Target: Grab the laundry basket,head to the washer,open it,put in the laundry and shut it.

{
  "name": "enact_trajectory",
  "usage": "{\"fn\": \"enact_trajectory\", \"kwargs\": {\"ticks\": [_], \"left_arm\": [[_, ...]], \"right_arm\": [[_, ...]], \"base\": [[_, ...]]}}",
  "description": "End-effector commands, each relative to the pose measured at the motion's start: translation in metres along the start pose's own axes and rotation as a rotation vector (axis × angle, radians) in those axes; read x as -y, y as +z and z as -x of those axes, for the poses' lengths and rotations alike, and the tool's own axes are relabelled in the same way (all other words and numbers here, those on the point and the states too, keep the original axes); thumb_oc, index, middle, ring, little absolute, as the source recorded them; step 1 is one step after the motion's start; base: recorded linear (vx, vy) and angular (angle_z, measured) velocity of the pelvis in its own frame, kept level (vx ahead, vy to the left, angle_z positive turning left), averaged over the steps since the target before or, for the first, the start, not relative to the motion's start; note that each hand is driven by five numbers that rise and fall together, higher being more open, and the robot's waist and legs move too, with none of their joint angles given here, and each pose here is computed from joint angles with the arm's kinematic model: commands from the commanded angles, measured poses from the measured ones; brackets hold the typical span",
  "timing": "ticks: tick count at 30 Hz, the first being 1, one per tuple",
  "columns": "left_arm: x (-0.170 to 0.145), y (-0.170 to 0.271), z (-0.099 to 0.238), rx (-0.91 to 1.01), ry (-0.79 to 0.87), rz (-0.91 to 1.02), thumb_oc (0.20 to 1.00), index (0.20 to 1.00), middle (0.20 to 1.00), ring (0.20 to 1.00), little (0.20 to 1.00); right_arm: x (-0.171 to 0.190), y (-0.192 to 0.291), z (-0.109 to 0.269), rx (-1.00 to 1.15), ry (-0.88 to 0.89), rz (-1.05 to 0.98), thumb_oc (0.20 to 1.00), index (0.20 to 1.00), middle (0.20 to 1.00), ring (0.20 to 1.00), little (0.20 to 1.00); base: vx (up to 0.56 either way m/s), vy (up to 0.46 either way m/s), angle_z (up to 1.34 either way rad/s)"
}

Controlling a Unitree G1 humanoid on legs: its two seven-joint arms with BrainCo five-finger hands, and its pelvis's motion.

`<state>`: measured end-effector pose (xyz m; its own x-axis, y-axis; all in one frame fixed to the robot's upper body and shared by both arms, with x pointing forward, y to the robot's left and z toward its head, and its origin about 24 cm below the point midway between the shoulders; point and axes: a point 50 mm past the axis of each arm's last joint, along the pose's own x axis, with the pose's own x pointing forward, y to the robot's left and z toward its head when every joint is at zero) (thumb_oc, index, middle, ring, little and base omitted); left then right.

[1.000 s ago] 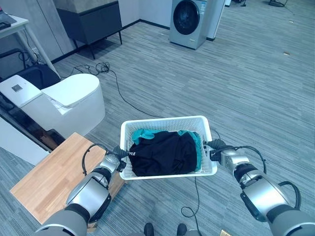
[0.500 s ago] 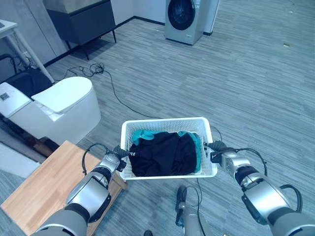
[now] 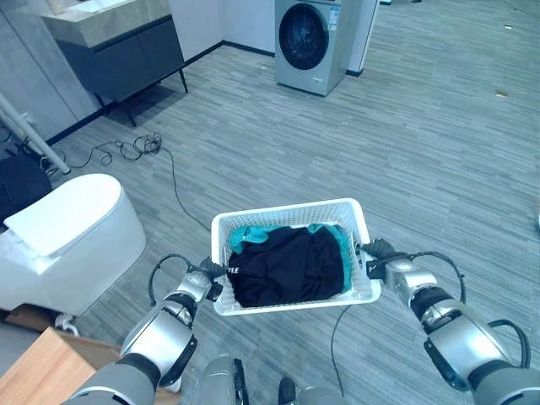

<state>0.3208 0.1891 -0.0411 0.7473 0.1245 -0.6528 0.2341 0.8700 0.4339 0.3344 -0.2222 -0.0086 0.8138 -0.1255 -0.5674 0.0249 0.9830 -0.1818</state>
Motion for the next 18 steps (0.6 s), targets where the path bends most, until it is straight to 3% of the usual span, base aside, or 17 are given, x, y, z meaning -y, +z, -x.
{"fn": "enact_trajectory", "kwargs": {"ticks": [1,9,18], "left_arm": [[0.016,0.050,0.003,0.180,-0.068,-0.050,0.200,0.200,0.200,0.200,0.200],[0.004,0.023,0.001,0.135,-0.047,-0.052,0.200,0.200,0.200,0.200,0.200],[0.005,0.026,0.001,0.130,-0.046,-0.062,0.200,0.200,0.200,0.200,0.200]], "right_arm": [[-0.028,0.060,0.006,0.278,0.150,-0.080,0.200,0.200,0.200,0.200,0.200],[-0.063,0.030,0.006,0.202,0.245,-0.097,0.200,0.200,0.200,0.200,0.200],[-0.063,0.024,0.005,0.184,0.244,-0.094,0.200,0.200,0.200,0.200,0.200]], "base": [[0.65,0.056,-0.60],[0.70,0.206,-0.76],[0.35,0.113,0.14]]}}
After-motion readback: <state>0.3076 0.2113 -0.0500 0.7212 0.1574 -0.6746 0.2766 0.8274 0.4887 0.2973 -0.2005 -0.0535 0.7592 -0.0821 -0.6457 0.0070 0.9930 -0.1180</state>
